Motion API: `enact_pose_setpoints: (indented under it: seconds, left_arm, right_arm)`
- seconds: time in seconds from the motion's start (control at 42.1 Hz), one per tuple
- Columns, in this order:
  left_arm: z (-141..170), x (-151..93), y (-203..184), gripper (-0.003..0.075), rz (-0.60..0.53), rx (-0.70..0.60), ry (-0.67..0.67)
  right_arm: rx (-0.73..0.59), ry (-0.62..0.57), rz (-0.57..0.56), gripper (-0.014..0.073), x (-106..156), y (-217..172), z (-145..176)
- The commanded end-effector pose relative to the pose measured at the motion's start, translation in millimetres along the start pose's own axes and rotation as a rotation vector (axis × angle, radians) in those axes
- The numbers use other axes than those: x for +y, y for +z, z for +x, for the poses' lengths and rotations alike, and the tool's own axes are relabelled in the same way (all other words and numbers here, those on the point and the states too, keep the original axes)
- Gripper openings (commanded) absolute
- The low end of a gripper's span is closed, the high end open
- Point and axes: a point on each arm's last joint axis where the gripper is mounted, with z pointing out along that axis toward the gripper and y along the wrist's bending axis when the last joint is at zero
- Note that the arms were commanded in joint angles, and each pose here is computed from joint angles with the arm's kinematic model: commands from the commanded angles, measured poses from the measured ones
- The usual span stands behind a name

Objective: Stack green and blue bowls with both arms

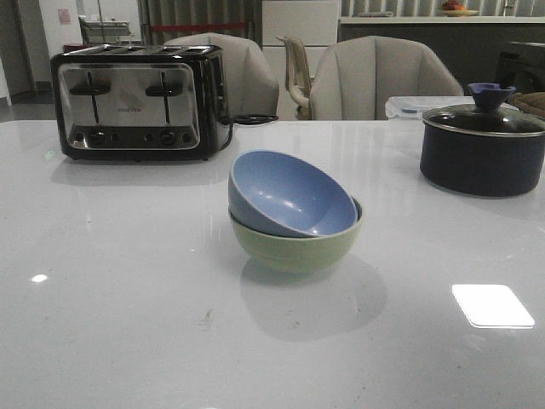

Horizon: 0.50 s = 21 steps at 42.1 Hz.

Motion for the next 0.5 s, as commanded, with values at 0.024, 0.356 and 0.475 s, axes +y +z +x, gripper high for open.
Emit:
enact_pose_setpoints:
  seconds: [0.024, 0.356, 0.475]
  left_arm:
    - [-3.5, 0.4, -1.8, 0.0101, -0.008, -0.1, -0.016]
    - [-3.5, 0.4, -1.8, 0.0101, -0.008, -0.1, -0.016]
    - [-3.5, 0.4, -1.8, 0.0101, -0.008, -0.1, -0.016]
  right_arm:
    - [-0.087, -0.015, 0.008, 0.0034, -0.9, -6.7, -11.9]
    - [-0.087, -0.015, 0.008, 0.0034, -0.9, -6.5, -11.8]
    - [-0.131, -0.022, 0.024, 0.0034, -2.8, -14.0, -5.5]
